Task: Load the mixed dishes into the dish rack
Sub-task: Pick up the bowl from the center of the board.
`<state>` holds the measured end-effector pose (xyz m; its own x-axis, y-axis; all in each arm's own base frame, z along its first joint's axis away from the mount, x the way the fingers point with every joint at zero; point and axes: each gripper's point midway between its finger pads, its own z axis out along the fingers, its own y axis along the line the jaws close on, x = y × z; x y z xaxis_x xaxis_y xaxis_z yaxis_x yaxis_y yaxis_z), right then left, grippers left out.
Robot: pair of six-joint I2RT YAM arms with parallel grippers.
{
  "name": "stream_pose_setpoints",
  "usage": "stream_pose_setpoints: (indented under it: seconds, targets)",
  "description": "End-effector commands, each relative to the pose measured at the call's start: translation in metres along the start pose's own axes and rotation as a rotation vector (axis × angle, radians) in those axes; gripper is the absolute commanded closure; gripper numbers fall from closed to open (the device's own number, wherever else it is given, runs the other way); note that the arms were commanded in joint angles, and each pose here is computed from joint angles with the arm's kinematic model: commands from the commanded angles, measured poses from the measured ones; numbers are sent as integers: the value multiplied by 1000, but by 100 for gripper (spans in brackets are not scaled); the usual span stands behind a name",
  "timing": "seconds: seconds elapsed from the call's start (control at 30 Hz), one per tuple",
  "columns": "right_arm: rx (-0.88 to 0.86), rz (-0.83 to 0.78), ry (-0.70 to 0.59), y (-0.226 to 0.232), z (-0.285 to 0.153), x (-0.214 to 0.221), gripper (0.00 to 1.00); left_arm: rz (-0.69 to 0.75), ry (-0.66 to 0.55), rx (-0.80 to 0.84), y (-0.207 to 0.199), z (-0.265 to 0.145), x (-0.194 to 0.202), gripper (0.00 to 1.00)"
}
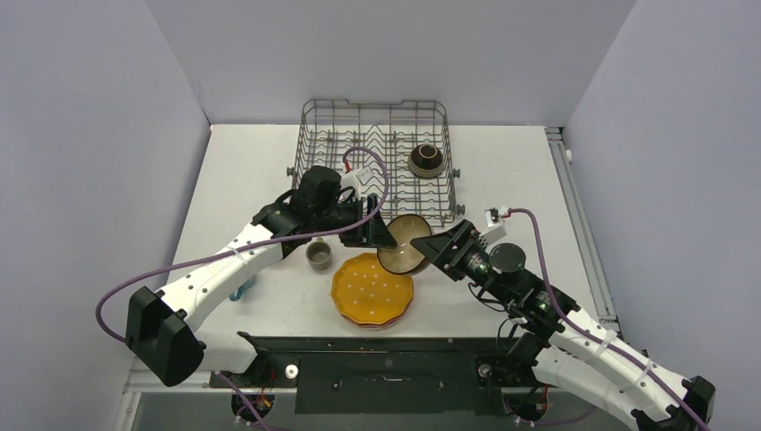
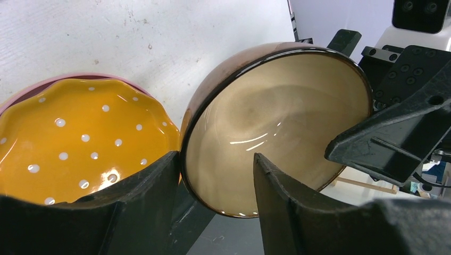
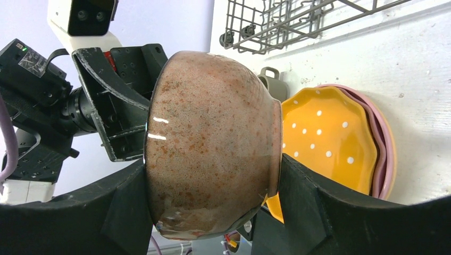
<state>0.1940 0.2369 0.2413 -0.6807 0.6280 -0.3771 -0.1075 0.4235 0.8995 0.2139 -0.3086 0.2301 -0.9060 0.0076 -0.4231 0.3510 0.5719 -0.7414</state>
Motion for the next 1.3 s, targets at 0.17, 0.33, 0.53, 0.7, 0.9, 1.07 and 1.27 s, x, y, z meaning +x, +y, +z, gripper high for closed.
stream_pose_setpoints:
  seconds: [0.17, 0.33, 0.53, 0.7, 0.9, 1.07, 1.27]
  targets:
    - [-214, 91, -121, 75, -16, -39, 100, 54, -49, 51, -17, -9, -15, 50]
    - [-234, 124, -123, 85, -19, -43, 100, 50, -37, 50, -14, -6, -12, 49]
    - [-252, 184, -121, 91, -20, -45, 100, 44, -23, 57, -13, -2, -11, 49]
    - [-249, 257, -109, 92, -19, -44, 100, 48, -25, 88, -23, -2, -15, 54]
    - [-169, 283, -121, 85, -16, -48, 100, 60, -11, 111, -31, -4, -17, 66]
    - [-107, 313, -94, 74, -11, -41, 100, 70, 9, 125, -35, -6, -16, 81]
    - [-84, 325, -73, 69, -9, -36, 100, 87, 38, 153, -44, -7, -16, 95]
